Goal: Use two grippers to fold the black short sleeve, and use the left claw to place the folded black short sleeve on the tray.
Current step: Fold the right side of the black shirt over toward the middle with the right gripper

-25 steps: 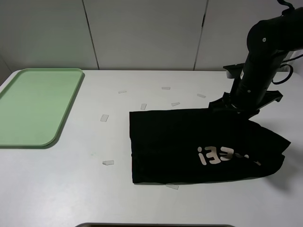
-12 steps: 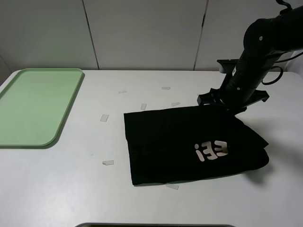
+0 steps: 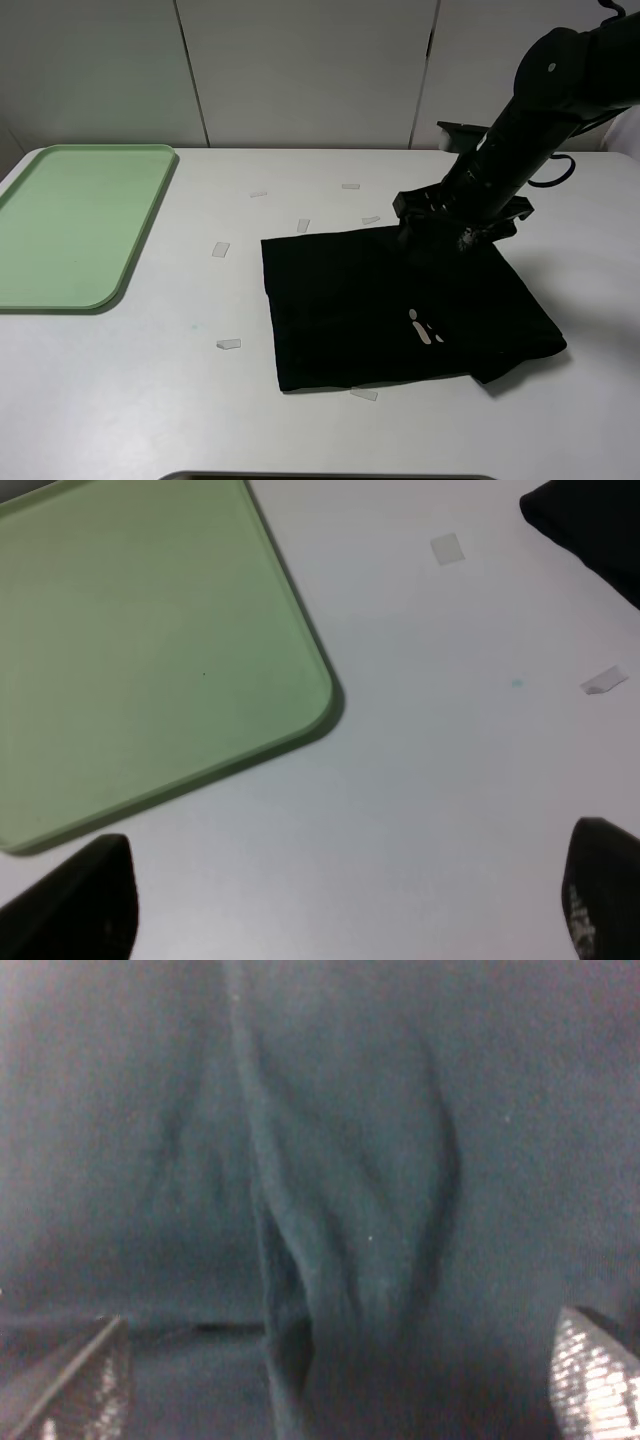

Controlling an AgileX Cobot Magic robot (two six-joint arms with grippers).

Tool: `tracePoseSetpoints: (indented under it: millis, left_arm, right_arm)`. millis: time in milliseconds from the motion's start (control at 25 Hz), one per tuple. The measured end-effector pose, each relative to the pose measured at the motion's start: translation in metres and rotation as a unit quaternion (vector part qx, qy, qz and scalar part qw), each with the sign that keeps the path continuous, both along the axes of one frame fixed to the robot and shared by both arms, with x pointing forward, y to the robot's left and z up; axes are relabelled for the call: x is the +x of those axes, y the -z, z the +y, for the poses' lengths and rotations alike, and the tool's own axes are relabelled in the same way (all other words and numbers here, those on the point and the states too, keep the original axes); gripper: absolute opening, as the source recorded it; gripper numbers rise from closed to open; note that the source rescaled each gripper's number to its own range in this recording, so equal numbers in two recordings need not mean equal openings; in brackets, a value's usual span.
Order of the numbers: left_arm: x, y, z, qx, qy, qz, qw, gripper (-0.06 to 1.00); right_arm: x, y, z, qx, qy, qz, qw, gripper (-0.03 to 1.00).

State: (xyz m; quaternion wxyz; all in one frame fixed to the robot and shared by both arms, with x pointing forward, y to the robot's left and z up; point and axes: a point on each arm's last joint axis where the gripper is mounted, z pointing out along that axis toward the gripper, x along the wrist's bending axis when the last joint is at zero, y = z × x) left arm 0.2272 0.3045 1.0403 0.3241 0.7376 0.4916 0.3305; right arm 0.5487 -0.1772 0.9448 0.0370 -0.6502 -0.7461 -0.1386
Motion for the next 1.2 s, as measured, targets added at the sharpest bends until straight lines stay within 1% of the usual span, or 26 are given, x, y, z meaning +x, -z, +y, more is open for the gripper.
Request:
tracePoseSetpoints:
  millis: [80,160,280,320,440,480,560,640,760,840,960,1000,1040,1200]
  left_arm:
    - [0.000,0.000,0.000,0.000,0.000,0.000,1.000,0.84]
    - [0.000,0.000,0.000,0.000,0.000,0.000,1.000,0.84]
    - [0.000,0.000,0.000,0.000,0.000,0.000,1.000,0.84]
    - [0.000,0.000,0.000,0.000,0.000,0.000,1.000,0.84]
    - [0.000,0.000,0.000,0.000,0.000,0.000,1.000,0.84]
    - [0.000,0.000,0.000,0.000,0.000,0.000,1.000,0.84]
    - [0.000,0.000,0.000,0.000,0.000,0.000,1.000,0.84]
    - [0.000,0.000,0.000,0.001,0.000,0.000,1.000,0.84]
    - [0.000,0.000,0.000,0.001,0.000,0.000,1.000,0.84]
    - [0.000,0.000,0.000,0.001,0.000,0.000,1.000,0.84]
    - [0.000,0.000,0.000,0.001,0.000,0.000,1.000,0.84]
    - [0.000,0.000,0.000,0.001,0.000,0.000,1.000,0.84]
    - [0.000,0.000,0.000,0.001,0.000,0.000,1.000,0.84]
    - [0.000,0.000,0.000,0.001,0.000,0.000,1.000,0.84]
  right_arm:
    - [0.000,-0.002,0.000,-0.001,-0.016,-0.007,1.000,0.93]
    - [-0.001,-0.006,-0.002,-0.012,-0.040,-0.022,0.999,0.94]
    - [0.000,-0.014,-0.013,-0.047,-0.068,-0.046,0.996,0.94]
    - [0.000,-0.017,-0.020,-0.067,-0.076,-0.050,0.994,0.94]
    - [-0.001,-0.017,-0.042,-0.114,-0.068,-0.023,0.991,0.94]
    - [-0.004,-0.016,-0.055,-0.142,-0.049,0.009,0.989,0.94]
    - [-0.011,-0.012,-0.065,-0.171,-0.045,0.039,0.984,0.94]
    - [-0.017,-0.006,-0.069,-0.188,-0.051,0.054,0.979,0.94]
    - [-0.029,0.011,-0.071,-0.190,-0.057,0.058,0.978,0.94]
    - [-0.032,0.015,-0.071,-0.187,-0.055,0.057,0.979,0.94]
    - [-0.040,0.027,-0.069,-0.163,-0.028,0.054,0.985,0.94]
    - [-0.042,0.031,-0.062,-0.142,-0.005,0.048,0.989,0.94]
    - [-0.042,0.031,-0.057,-0.129,0.005,0.042,0.991,0.94]
    - [-0.043,0.032,-0.037,-0.098,0.008,0.020,0.995,0.94]
